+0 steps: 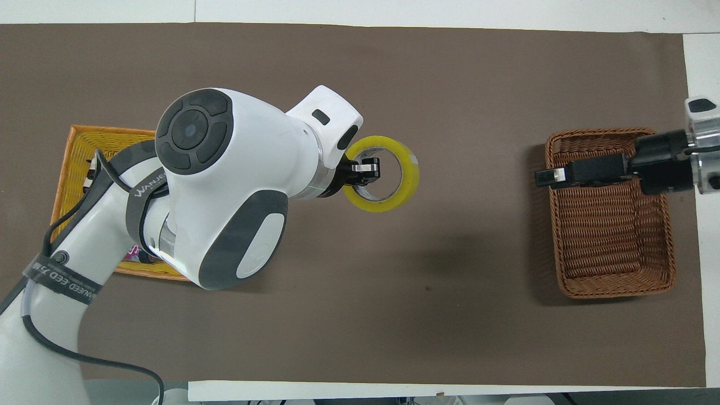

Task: Move tape to another basket
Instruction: 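Hold the tape with the left gripper while the right gripper reaches it, then close the right gripper on the tape rim beside the left gripper, then open the left gripper and withdraw while the right gripper carries the tape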

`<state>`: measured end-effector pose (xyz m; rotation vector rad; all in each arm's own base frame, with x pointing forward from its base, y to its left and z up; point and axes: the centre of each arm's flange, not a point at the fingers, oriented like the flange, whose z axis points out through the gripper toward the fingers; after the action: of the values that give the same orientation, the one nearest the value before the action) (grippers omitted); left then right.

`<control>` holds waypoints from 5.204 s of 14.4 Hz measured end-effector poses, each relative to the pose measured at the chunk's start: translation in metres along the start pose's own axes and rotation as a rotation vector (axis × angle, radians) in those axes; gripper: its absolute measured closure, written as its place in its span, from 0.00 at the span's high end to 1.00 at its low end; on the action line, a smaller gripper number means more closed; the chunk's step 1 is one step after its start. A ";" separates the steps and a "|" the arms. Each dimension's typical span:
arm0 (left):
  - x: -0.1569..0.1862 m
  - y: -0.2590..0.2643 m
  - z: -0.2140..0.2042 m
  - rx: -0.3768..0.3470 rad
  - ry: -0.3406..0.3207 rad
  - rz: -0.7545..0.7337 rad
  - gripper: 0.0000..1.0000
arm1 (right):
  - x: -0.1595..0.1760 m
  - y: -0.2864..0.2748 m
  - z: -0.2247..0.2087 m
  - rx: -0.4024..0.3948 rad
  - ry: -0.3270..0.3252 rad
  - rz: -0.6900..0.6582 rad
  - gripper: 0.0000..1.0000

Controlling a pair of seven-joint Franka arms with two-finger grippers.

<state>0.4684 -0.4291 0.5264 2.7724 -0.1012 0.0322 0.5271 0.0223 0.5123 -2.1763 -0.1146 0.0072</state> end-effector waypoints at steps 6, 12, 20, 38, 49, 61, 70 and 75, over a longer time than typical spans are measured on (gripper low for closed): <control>0.000 0.000 0.000 0.000 -0.001 0.028 0.22 | 0.019 -0.051 0.080 0.100 0.046 -0.052 1.00; -0.001 -0.001 0.002 0.004 -0.006 0.028 0.22 | 0.011 -0.043 0.107 0.107 0.054 -0.060 1.00; 0.000 -0.005 0.003 0.016 -0.023 0.039 0.22 | 0.006 -0.050 0.123 0.142 0.068 0.009 1.00; -0.001 -0.008 0.004 0.026 -0.039 0.051 0.22 | 0.000 -0.058 0.155 0.117 0.055 0.059 1.00; -0.001 -0.008 0.004 0.026 -0.040 0.053 0.22 | -0.002 -0.065 0.165 0.110 0.051 0.048 0.74; -0.003 -0.006 0.003 0.019 -0.047 0.051 0.24 | -0.002 -0.061 0.162 0.123 0.039 0.060 0.54; 0.008 -0.042 -0.057 0.066 -0.053 0.002 1.00 | 0.001 -0.049 0.135 0.168 0.024 0.072 0.54; 0.064 -0.181 -0.112 0.168 -0.023 -0.104 1.00 | -0.012 0.033 0.031 0.137 0.011 0.077 0.54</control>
<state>0.5444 -0.2251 0.5681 2.9421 0.0422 -0.0195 0.5164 0.0281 0.4670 -2.0421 -0.0236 0.0457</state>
